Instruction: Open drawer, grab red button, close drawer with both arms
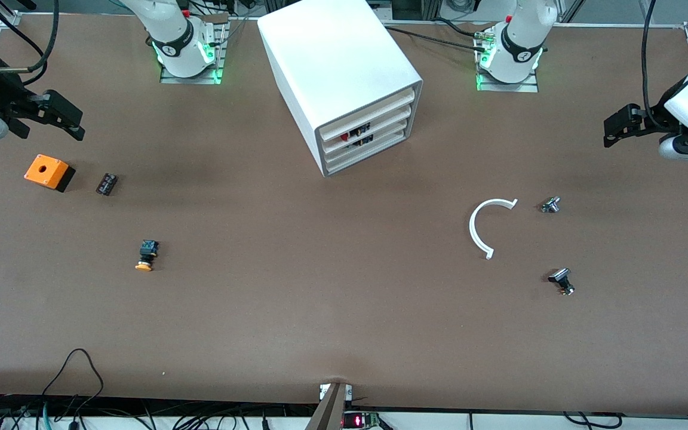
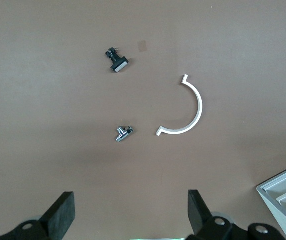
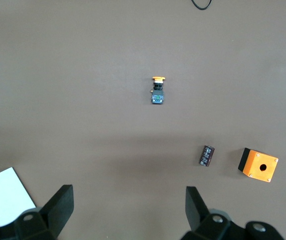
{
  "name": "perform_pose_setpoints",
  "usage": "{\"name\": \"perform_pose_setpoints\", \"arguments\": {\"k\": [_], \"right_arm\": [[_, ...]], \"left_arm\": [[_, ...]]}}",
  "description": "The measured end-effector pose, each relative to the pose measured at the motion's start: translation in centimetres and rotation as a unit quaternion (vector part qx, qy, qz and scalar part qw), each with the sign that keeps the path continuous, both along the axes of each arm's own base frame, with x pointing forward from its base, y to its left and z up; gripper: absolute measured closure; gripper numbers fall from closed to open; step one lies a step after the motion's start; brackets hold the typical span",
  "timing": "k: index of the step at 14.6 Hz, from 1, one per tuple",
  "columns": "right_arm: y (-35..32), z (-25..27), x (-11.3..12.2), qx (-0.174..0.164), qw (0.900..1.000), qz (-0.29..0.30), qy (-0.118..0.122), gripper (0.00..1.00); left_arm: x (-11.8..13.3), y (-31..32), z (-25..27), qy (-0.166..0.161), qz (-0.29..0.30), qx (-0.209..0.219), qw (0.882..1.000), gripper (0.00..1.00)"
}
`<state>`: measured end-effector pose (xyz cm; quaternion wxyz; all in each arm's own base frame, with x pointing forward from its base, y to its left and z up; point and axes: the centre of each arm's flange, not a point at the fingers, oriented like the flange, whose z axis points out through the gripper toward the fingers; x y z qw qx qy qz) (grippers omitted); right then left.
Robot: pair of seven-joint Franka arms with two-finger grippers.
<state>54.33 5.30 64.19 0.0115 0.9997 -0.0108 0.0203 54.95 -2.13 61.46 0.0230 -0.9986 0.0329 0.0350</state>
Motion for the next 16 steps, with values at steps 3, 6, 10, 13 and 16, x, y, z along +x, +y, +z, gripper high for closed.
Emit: {"name": "perform_pose_setpoints", "arguments": {"k": [3,6,10,13,16], "right_arm": [[0.0,0.0,0.0,0.000,1.000,0.000,0.000,0.00],[0.1,0.0,0.0,0.000,1.000,0.001,0.000,0.00],[0.2,-0.9,0.4,0.000,1.000,0.002,0.012,0.00],[0.2,-4.1,1.7,-0.001,0.999,0.003,0.049,0.00],[0.2,-7.6,3.2,0.000,0.997,0.004,0.078,0.00]], "left_arm": [[0.0,-0.1,0.0,0.000,-0.001,0.000,1.000,0.00],[0.0,-0.1,0.0,0.000,-0.001,0.000,1.000,0.00],[-0.2,-0.5,-0.1,0.008,-0.004,0.000,1.000,0.00],[-0.9,-2.1,-0.5,0.035,-0.014,-0.023,0.999,0.00],[-1.8,-4.2,-1.6,0.083,-0.031,-0.074,0.993,0.00]]}}
